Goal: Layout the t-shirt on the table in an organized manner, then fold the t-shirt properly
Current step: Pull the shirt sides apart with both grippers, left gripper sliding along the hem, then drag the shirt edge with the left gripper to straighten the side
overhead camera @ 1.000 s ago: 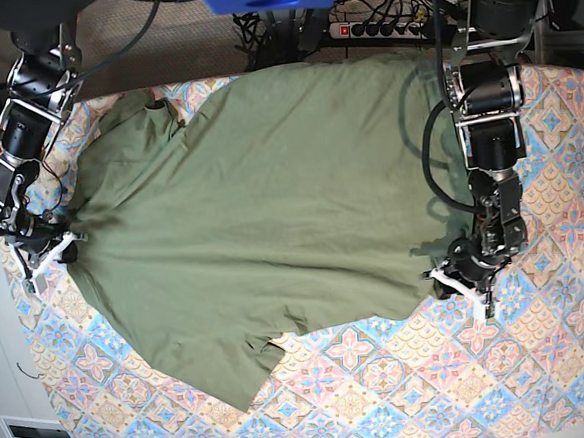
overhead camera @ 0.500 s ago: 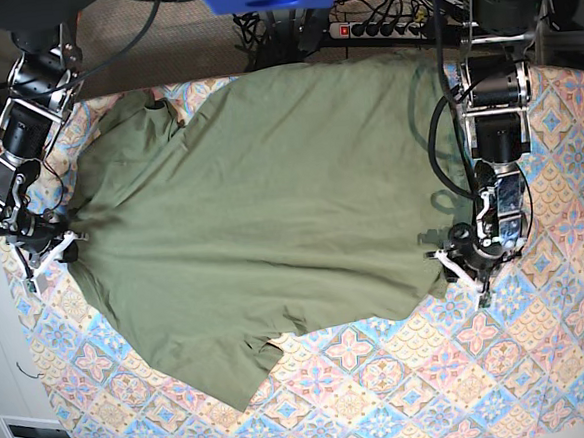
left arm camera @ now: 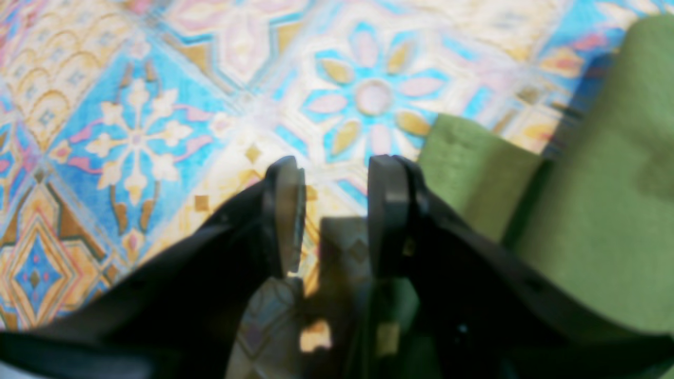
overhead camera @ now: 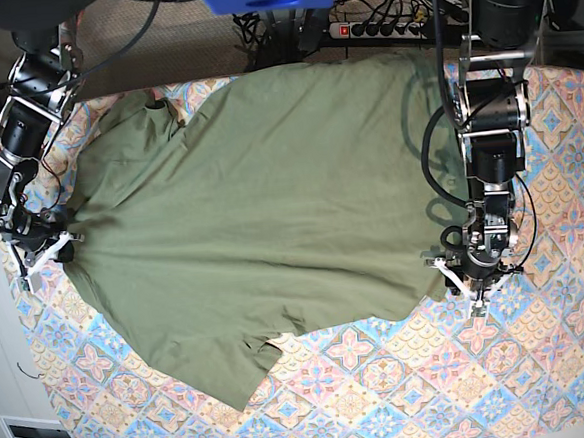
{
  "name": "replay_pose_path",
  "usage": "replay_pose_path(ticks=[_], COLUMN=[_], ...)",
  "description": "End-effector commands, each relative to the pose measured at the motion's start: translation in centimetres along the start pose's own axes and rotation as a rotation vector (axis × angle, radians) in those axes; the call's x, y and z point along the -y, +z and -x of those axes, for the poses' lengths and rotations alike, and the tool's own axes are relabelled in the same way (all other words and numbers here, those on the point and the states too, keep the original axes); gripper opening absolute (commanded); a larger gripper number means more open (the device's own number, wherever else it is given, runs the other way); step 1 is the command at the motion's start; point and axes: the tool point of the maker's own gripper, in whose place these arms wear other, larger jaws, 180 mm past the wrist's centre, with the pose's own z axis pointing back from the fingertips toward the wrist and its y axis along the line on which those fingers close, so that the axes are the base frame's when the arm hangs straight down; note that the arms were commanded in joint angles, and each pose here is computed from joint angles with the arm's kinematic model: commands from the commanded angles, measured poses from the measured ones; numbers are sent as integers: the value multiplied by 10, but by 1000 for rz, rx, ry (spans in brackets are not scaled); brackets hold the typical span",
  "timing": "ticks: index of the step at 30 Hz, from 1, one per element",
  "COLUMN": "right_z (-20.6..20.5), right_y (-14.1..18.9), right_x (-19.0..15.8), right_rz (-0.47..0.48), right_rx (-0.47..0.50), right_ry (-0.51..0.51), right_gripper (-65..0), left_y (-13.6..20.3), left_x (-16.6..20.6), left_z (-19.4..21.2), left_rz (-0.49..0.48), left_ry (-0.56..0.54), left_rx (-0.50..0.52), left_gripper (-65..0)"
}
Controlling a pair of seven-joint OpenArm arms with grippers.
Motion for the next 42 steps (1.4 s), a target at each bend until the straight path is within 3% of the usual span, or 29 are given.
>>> replay_pose_path(ticks=[1, 10, 14, 16, 25, 30, 38, 42], right_z=[-25, -36, -36, -34, -31, -31, -30, -30], right_y=[10, 27, 27, 21, 15, 15, 15, 15], right_x=[10, 12, 10, 0, -10, -10, -10, -10], right_rz=[19, 62, 59, 38, 18, 18, 18, 18], right_rx=[61, 80, 81, 84, 81, 81, 82, 82], right_ry=[12, 96, 99, 88, 82, 82, 78, 78], right_gripper=[-620, -619, -619, -619, -618, -618, -618, -618], left_y=[1, 1, 6, 13, 31, 29, 15, 14], left_x=[-27, -35, -26, -20, -4, 8, 43, 59], left_z=[3, 2, -21, -29, -57, -55, -28, -22], left_rz=[-70, -98, -54, -13, 119, 140, 185, 207], left_ry=[-23, 0, 52, 113, 341, 349, 402, 330], left_rx=[-46, -49, 34, 41, 51, 38, -66, -91], left_gripper=[-428, -431, -518, -529, -430, -374, -373, -375])
